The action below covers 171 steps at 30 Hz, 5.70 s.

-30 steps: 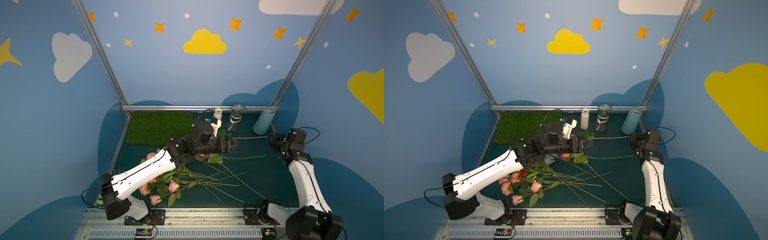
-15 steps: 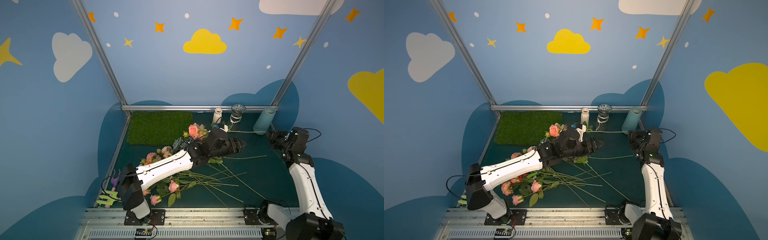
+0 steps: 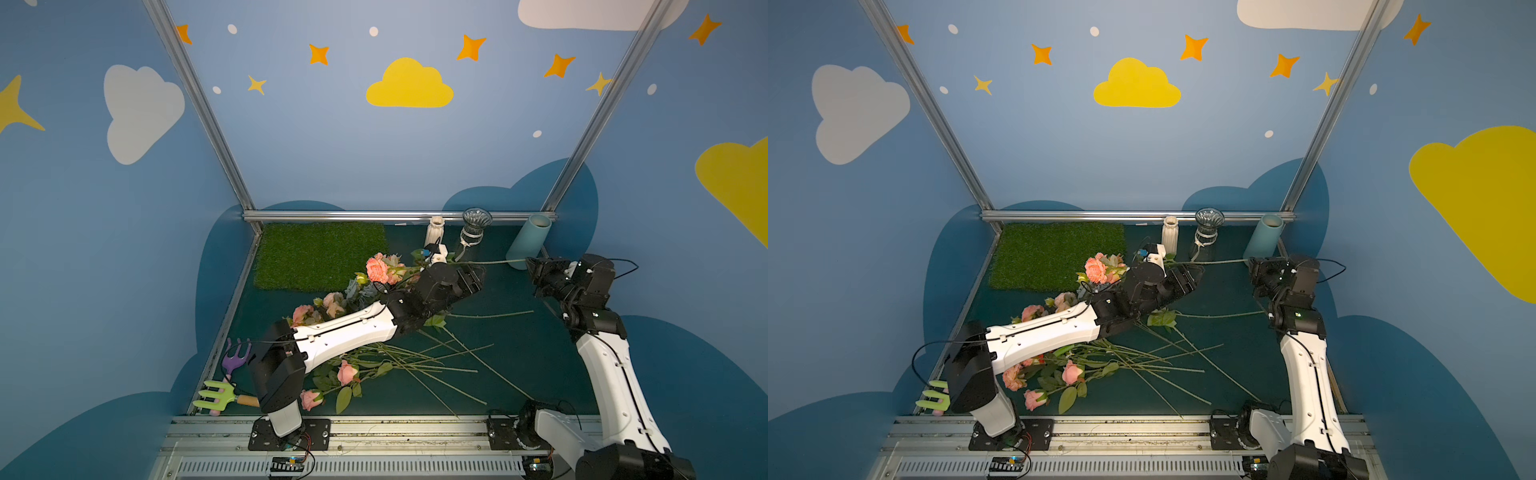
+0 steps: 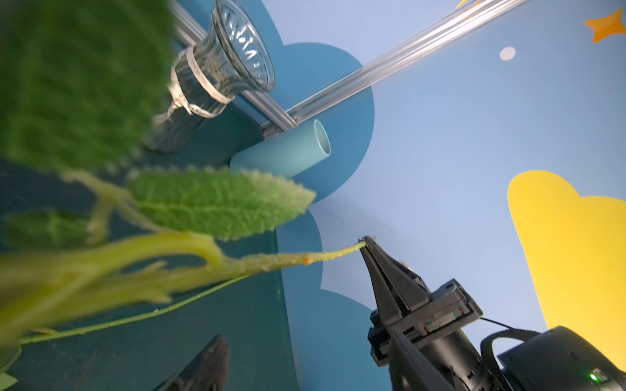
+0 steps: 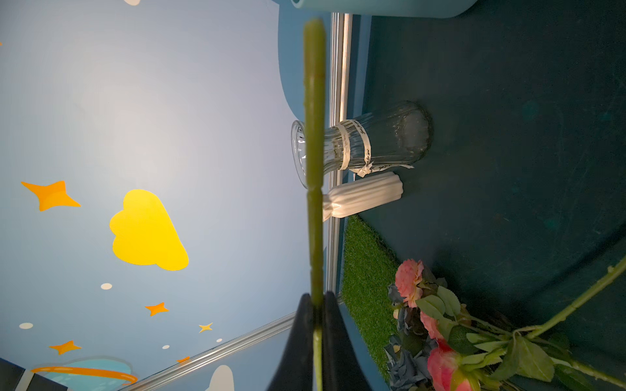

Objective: Place the pink flowers into the vase
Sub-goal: Pick up the flower at the center of the board, then place the flower in the vase.

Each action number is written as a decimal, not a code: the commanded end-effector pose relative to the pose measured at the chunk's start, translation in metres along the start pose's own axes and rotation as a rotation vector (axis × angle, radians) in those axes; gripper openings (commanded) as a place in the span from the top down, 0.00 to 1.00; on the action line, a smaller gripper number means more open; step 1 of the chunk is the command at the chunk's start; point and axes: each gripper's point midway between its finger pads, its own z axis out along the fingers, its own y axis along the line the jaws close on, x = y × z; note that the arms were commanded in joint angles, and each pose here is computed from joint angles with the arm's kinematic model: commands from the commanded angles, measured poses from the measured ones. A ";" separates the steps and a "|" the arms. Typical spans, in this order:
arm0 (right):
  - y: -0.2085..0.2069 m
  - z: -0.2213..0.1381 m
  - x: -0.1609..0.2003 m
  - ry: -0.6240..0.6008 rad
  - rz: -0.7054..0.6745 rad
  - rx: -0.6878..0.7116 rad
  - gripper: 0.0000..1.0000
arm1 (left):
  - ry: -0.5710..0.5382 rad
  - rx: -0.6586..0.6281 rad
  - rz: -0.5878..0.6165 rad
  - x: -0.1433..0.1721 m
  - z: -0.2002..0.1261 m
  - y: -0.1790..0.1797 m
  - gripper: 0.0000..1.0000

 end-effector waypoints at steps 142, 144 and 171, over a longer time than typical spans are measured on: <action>0.119 0.025 0.008 -0.449 -1.309 0.165 1.00 | 0.176 -0.271 0.489 -0.112 -0.115 0.086 0.32; 0.138 0.028 -0.004 -0.531 -1.327 0.158 1.00 | 0.165 -0.264 0.473 -0.110 -0.120 0.094 0.32; 0.286 0.024 -0.076 -1.227 -1.593 -0.057 1.00 | 0.170 -0.237 0.368 -0.115 -0.093 0.151 0.32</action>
